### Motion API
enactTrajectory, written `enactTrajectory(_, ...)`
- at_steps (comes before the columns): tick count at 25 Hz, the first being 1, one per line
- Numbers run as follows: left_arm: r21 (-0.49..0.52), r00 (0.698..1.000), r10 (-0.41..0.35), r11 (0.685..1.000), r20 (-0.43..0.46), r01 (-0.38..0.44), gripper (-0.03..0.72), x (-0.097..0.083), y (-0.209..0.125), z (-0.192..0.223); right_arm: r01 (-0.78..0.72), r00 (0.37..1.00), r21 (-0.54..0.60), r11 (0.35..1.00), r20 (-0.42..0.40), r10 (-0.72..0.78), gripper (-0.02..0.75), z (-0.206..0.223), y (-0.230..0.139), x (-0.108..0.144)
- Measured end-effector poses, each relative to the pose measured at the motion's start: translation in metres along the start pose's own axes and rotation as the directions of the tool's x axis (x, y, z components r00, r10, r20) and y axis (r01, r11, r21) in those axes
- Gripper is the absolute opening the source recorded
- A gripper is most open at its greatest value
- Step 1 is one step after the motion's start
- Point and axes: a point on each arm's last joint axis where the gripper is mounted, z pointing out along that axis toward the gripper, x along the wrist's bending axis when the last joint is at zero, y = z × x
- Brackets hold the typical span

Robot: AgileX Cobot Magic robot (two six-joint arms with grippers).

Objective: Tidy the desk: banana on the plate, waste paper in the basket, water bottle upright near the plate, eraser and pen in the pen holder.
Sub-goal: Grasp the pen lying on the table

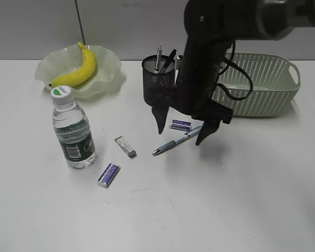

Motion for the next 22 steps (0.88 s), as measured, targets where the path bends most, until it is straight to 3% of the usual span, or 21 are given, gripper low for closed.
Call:
enactTrajectory(4, 0.0, 1.0, 0.0, 1.0, 0.0, 0.0, 0.282, 0.0, 0.0, 0.0, -0.128, 0.992, -0.026, 0.991, -0.01, 0.128, 0.655, 0.01, 0.024, 0.026)
enactTrajectory(7, 0.0, 1.0, 0.0, 1.0, 0.0, 0.0, 0.283, 0.0, 0.0, 0.0, -0.184, 0.982, -0.008, 0.983, 0.034, 0.184, 0.653, 0.022, 0.033, 0.034)
enactTrajectory(18, 0.0, 1.0, 0.0, 1.0, 0.0, 0.0, 0.281, 0.0, 0.0, 0.0, -0.211, 0.967, -0.02, 0.977, 0.139, 0.212, 0.599, 0.063, 0.043, 0.03)
enactTrajectory(20, 0.0, 1.0, 0.0, 1.0, 0.0, 0.0, 0.281, 0.0, 0.0, 0.0, -0.211, 0.966, -0.007, 0.977, 0.151, 0.21, 0.566, 0.07, 0.043, 0.028)
enactTrajectory(22, 0.0, 1.0, 0.0, 1.0, 0.0, 0.0, 0.281, 0.0, 0.0, 0.0, -0.205, 0.968, 0.019, 0.979, 0.15, 0.2, 0.47, 0.076, 0.042, 0.029)
